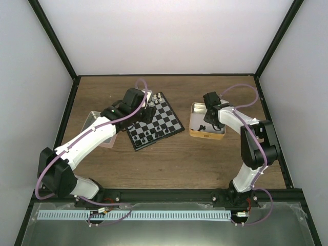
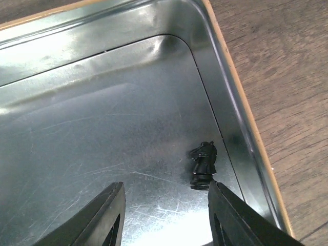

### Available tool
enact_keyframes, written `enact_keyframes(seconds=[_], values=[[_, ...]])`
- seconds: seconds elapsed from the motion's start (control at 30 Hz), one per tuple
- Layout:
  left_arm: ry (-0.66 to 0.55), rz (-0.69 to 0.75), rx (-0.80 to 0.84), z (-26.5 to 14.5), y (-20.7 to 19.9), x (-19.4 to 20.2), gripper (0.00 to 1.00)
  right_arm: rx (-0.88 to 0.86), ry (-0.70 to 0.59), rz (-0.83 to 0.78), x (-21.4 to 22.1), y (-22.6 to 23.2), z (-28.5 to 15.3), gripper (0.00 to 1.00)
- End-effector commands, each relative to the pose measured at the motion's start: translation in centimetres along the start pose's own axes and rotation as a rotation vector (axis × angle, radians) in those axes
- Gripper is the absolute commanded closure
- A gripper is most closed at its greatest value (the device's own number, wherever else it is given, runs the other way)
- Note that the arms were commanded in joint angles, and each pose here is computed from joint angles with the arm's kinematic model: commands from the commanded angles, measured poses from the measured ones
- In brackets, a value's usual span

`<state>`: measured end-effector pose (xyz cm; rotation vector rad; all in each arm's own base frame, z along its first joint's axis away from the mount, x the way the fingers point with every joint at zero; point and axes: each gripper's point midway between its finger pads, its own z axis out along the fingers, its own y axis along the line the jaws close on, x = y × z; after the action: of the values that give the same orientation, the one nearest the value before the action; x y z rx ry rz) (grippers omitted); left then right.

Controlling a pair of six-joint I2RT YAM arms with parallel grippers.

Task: Set up the chess pieces on the board
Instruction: Pick up the chess piece from the storage box.

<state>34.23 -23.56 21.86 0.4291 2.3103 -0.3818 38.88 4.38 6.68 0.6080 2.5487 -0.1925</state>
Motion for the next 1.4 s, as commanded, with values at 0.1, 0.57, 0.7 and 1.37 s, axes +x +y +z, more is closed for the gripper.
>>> enact_keyframes(seconds=[0.1, 0.57, 0.7, 1.37], values=[[-0.016, 0.005, 0.011, 0.2, 0.0, 0.0, 0.46, 0.083, 0.008, -0.006, 0.5, -1.1, 1.4, 0.54], [0.0, 0.0, 0.006, 1.1, 0.2, 0.4, 0.45, 0.127, 0.022, 0.041, 2.0, -2.5, 3.2, 0.55], [0.003, -0.001, 0.008, 1.3, 0.3, 0.4, 0.45, 0.088, 0.027, 0.061, 2.2, -2.1, 3.5, 0.59], [0.012, -0.007, 0.006, 1.4, 0.5, 0.6, 0.45, 0.066, -0.02, 0.099, -1.0, -1.0, 4.7, 0.58]])
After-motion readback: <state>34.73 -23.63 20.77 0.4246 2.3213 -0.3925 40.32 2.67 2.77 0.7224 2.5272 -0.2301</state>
